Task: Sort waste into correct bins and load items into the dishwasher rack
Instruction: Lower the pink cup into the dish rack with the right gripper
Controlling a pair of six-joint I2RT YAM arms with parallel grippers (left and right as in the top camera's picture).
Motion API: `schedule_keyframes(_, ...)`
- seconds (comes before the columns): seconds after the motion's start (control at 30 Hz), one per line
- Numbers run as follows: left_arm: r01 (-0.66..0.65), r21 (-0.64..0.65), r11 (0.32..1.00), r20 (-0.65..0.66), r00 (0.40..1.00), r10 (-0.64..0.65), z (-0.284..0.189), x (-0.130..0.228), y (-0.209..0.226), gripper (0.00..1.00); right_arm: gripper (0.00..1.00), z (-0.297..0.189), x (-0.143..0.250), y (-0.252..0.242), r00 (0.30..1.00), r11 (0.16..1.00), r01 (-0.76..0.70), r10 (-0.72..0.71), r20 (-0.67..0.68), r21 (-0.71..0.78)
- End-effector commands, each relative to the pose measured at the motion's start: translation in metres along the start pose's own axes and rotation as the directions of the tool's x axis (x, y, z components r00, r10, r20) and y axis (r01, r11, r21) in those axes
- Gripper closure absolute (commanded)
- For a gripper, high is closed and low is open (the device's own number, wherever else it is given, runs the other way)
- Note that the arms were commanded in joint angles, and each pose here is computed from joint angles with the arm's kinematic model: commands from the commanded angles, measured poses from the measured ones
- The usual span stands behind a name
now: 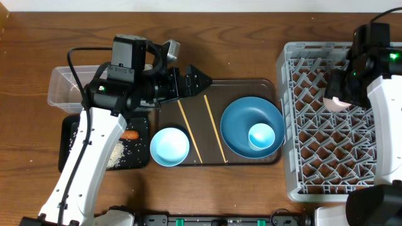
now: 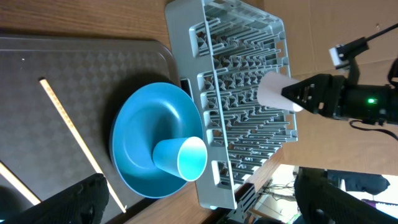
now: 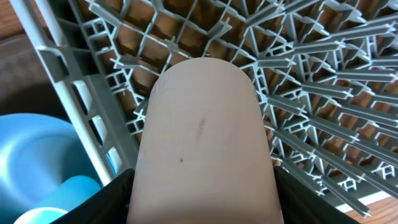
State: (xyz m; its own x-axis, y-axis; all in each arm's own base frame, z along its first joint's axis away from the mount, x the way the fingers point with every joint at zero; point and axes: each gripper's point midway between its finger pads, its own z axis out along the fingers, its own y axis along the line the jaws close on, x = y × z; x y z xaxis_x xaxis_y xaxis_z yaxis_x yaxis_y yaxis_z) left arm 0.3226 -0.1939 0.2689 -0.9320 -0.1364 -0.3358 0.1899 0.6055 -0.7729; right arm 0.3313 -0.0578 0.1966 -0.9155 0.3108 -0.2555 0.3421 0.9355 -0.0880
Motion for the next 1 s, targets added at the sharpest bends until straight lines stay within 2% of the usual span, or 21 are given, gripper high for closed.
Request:
schedule_keyframes(0.0, -0.003, -0.012, 1.000, 0.003, 1.000, 0.003, 0.001, -0.002, 0.004, 0.02, 0.92, 0.009, 0.004, 0.000, 1.000, 1.000, -0.013, 0.013, -0.013, 0.009)
schedule_keyframes(0.73, -0.003, -0.012, 1.000, 0.003, 1.000, 0.003, 0.001, -0.002, 0.004, 0.02, 0.86, 0.066, 0.019, 0.010, 0.999, 0.999, -0.042, 0.041, -0.035, -0.015)
schedule_keyframes(0.83, -0.003, -0.012, 1.000, 0.003, 1.000, 0.003, 0.001, -0.002, 0.004, 0.02, 0.78, 0.069, 0.021, 0.010, 0.998, 0.999, -0.042, 0.041, -0.037, -0.015)
schedule_keyframes(0.93, -0.003, -0.012, 1.000, 0.003, 1.000, 0.003, 0.001, -0.002, 0.004, 0.02, 0.62, 0.070, 0.022, 0.010, 0.998, 0.999, -0.041, 0.041, -0.039, -0.015)
schedule_keyframes(0.97, -0.003, -0.012, 1.000, 0.003, 1.000, 0.003, 0.001, -0.002, 0.004, 0.02, 0.53, 0.070, 0.022, 0.010, 0.998, 0.999, -0.041, 0.041, -0.040, -0.014)
